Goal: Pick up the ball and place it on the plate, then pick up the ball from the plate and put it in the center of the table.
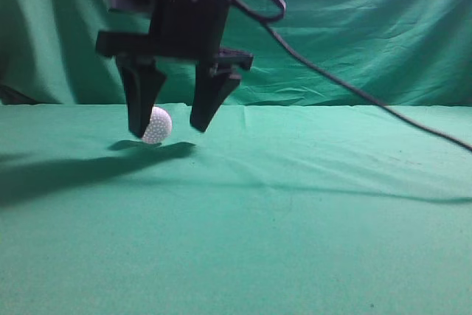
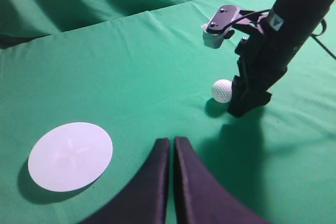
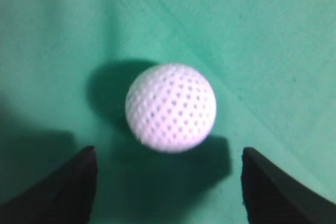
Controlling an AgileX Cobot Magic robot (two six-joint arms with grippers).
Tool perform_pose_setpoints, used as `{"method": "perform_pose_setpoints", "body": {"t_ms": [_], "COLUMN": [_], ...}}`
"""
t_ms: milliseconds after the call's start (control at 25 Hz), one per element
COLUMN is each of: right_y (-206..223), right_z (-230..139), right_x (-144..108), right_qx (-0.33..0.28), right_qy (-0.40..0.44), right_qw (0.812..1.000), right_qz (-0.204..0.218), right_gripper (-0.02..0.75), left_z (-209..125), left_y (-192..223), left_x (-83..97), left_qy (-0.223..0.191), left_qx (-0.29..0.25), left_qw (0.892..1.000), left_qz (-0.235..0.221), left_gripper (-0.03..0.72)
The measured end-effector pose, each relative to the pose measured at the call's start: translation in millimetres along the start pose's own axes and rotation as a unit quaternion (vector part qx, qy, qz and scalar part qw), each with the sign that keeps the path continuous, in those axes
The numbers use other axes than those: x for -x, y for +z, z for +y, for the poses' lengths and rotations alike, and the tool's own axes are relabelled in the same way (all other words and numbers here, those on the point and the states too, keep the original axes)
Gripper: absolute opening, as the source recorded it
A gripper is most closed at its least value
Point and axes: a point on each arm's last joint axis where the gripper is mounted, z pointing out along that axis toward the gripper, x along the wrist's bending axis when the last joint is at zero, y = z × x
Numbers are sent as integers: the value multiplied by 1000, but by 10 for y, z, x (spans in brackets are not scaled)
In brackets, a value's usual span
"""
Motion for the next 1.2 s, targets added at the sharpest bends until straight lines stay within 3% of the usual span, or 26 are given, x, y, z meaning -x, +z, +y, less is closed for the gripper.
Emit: {"method": "perform_pose_setpoints", "body": {"t_ms": [80, 120, 520, 640, 760, 880, 1200], "right_y": [-133, -227, -1596, -1972, -2334, -2651, -3178], "right_z": [7, 24, 100, 24, -55, -151, -614], "right_x": [-7, -7, -24, -49, -89, -131, -236], "right_qx": [-9, -12, 37, 62, 98, 132, 168], "right_qy": [-2, -5, 1, 4, 17, 25, 25], "right_qw": [1000, 1000, 997, 995, 992, 988, 982], "right_qz": [-1, -4, -63, -75, -79, -80, -83], "right_gripper": [486, 528, 513, 358, 134, 0, 0], "left_z": [1, 2, 8, 5, -6, -12, -18], "left_y": [-13, -21, -166, -267, -349, -394, -402], "left_x": [1, 1, 9, 16, 22, 25, 26], "left_qy": [0, 0, 3, 5, 6, 7, 8], "left_qx": [4, 6, 46, 74, 97, 110, 111], "left_qw": [1000, 1000, 999, 997, 995, 994, 994], "left_qz": [0, 1, 5, 9, 11, 13, 13], "left_gripper": [0, 0, 0, 0, 0, 0, 0]}}
